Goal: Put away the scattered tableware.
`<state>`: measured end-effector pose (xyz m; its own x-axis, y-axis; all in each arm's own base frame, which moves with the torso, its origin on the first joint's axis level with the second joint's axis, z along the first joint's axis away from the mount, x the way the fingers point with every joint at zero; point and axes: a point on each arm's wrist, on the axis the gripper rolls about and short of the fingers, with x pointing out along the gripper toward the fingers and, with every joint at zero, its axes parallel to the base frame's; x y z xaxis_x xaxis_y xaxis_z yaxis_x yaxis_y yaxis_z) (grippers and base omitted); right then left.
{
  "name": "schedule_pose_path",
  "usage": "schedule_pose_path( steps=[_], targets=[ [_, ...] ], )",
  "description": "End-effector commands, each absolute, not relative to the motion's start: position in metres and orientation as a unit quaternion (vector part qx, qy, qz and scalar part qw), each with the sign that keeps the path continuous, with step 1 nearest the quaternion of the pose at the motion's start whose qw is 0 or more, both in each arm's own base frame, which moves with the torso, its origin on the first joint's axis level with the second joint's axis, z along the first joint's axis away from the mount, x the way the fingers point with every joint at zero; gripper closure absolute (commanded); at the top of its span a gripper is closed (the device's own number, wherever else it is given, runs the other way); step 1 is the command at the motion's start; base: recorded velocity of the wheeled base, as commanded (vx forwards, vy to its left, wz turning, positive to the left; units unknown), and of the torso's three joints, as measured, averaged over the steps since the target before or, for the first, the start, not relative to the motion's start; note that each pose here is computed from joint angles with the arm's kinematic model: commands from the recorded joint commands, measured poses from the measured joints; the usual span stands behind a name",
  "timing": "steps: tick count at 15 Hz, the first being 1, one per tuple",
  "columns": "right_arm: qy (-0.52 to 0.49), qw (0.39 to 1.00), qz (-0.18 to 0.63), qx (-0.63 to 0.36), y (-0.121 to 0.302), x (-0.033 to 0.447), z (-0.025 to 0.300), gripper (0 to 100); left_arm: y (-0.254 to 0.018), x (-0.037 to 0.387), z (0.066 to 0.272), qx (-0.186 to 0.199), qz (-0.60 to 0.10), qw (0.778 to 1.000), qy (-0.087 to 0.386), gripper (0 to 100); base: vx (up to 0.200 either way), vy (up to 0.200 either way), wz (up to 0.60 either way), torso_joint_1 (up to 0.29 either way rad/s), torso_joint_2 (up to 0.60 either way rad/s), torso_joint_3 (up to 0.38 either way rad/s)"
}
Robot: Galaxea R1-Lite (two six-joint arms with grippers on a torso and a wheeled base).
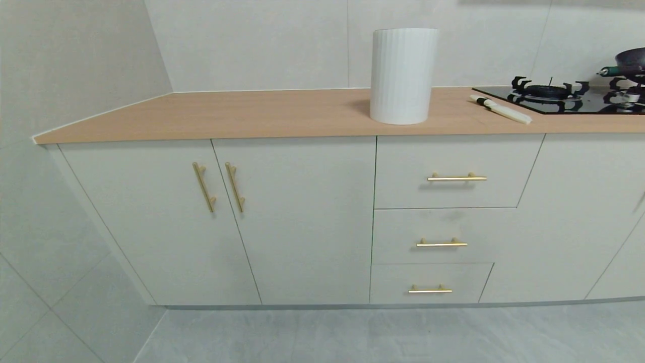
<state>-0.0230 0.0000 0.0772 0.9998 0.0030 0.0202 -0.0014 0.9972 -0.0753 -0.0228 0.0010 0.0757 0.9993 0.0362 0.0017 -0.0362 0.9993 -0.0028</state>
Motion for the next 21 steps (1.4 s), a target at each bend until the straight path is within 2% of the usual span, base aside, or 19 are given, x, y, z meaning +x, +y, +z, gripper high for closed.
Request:
schedule_pose_path(
  steps=[1,15,21],
  targets=[
    [-0.009,0.999,0.001,-0.038,0.0,-0.0228,0.0774,0,0.001,-0.0228,0.0756,-0.002,0.018,1.0,-0.001,0,0.2,0.0,0.0,0.002,0.0,-0.002],
    [-0.009,0.999,0.001,-0.038,0.0,-0.0228,0.0774,0,0.001,-0.0228,0.0756,-0.002,0.018,1.0,-0.001,0,0.2,0.0,0.0,0.001,0.0,0.003],
    [-0.009,0.999,0.001,-0.038,0.0,-0.0228,0.0774,0,0.001,-0.0228,0.0756,-0.002,0.018,1.0,-0.001,0,0.0,0.0,0.0,0.0,0.0,0.0]
  ],
)
